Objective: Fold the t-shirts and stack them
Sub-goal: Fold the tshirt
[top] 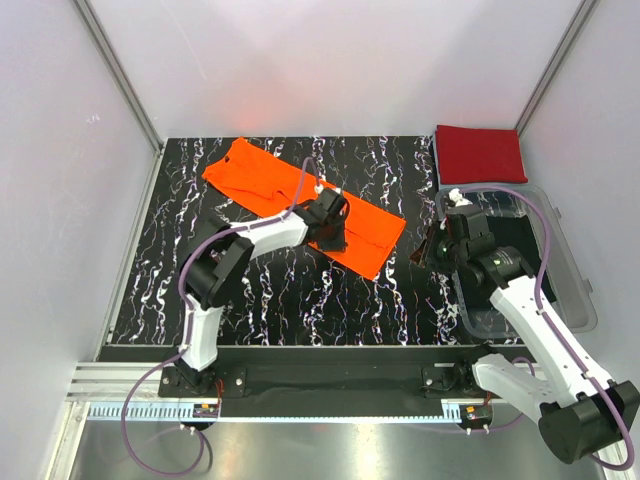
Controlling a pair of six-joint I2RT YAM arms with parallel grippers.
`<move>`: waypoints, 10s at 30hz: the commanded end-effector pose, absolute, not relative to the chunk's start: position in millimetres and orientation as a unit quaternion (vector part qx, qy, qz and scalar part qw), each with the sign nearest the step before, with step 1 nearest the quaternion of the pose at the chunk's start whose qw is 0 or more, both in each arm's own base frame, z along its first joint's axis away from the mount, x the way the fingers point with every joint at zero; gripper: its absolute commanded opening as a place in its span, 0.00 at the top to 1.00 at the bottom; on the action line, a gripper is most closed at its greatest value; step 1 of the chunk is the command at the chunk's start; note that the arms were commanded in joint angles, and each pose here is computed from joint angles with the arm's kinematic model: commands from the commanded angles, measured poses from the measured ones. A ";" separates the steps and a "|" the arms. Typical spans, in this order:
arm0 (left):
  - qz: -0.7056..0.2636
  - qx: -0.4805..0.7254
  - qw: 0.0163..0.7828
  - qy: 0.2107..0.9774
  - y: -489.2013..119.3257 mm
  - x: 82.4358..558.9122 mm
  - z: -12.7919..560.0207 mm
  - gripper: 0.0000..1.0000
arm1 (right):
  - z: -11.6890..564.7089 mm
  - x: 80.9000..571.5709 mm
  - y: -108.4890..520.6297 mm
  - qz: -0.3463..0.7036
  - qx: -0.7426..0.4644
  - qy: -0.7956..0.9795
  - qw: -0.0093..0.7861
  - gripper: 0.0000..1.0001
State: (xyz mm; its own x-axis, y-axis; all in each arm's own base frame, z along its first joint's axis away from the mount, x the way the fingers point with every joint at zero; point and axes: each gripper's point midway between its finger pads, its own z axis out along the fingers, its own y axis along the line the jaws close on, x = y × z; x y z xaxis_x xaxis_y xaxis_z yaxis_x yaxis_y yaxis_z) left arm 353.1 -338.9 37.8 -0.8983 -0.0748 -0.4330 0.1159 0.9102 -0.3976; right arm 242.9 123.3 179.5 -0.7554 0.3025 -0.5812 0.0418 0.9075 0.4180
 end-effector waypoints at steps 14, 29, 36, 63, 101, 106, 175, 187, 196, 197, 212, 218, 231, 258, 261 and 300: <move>-0.131 -0.027 0.215 0.967 -267.0 291.7 5.1 1.00 | 166.9 231.3 125.4 0.193 0.084 0.931 0.299 0.72; -0.120 -0.094 0.245 0.958 -157.6 184.8 51.4 1.00 | 101.0 227.8 196.3 0.251 0.024 0.953 0.169 0.55; -0.115 -0.120 0.331 0.929 -126.2 231.1 124.4 0.94 | 70.7 212.0 212.7 0.263 0.004 0.955 0.136 0.54; -0.083 -0.185 0.337 0.919 -72.1 505.3 114.7 0.98 | 26.3 227.2 226.9 0.255 -0.021 0.962 0.097 0.60; -0.241 -0.117 0.296 0.917 -145.4 587.1 31.7 0.91 | 45.3 178.3 249.3 0.335 0.135 0.920 0.151 1.00; -0.287 -0.088 0.300 0.905 -171.4 592.1 43.2 0.88 | 39.8 169.6 250.2 0.339 0.146 0.917 0.151 1.00; -0.126 -0.178 0.173 0.961 -149.0 142.6 17.5 0.64 | 53.7 146.9 266.7 0.409 0.135 0.884 0.184 1.00; -0.153 -0.164 0.176 0.959 -162.4 149.2 28.9 1.00 | 51.2 145.7 264.2 0.396 0.134 0.890 0.180 1.00; -0.169 -0.111 0.177 0.963 -187.0 176.7 55.5 1.00 | 80.6 166.6 274.9 0.364 0.101 0.902 0.210 1.00; -0.172 -0.110 0.172 0.964 -187.2 179.2 56.3 1.00 | 82.9 170.2 275.4 0.361 0.101 0.902 0.215 1.00; -0.187 -0.128 0.164 0.960 -174.6 281.9 71.1 1.00 | 115.7 277.2 292.3 0.338 0.009 0.909 0.242 1.00; -0.189 -0.138 0.187 0.954 -166.5 329.5 83.3 1.00 | 114.2 329.8 292.5 0.314 -0.017 0.916 0.249 1.00; -0.199 -0.151 0.209 0.946 -160.6 402.1 101.3 1.00 | 113.0 401.6 282.4 0.280 -0.021 0.928 0.243 1.00; -0.151 -0.184 0.225 0.945 -127.9 463.8 89.1 1.00 | 104.7 480.2 296.7 0.299 -0.040 0.919 0.255 1.00; -0.150 -0.187 0.222 0.945 -126.8 468.4 84.2 1.00 | 99.2 482.7 299.6 0.302 -0.042 0.918 0.251 1.00; -0.165 -0.134 0.215 0.953 -161.3 458.3 68.4 0.79 | 78.4 467.5 290.5 0.282 -0.043 0.935 0.212 0.78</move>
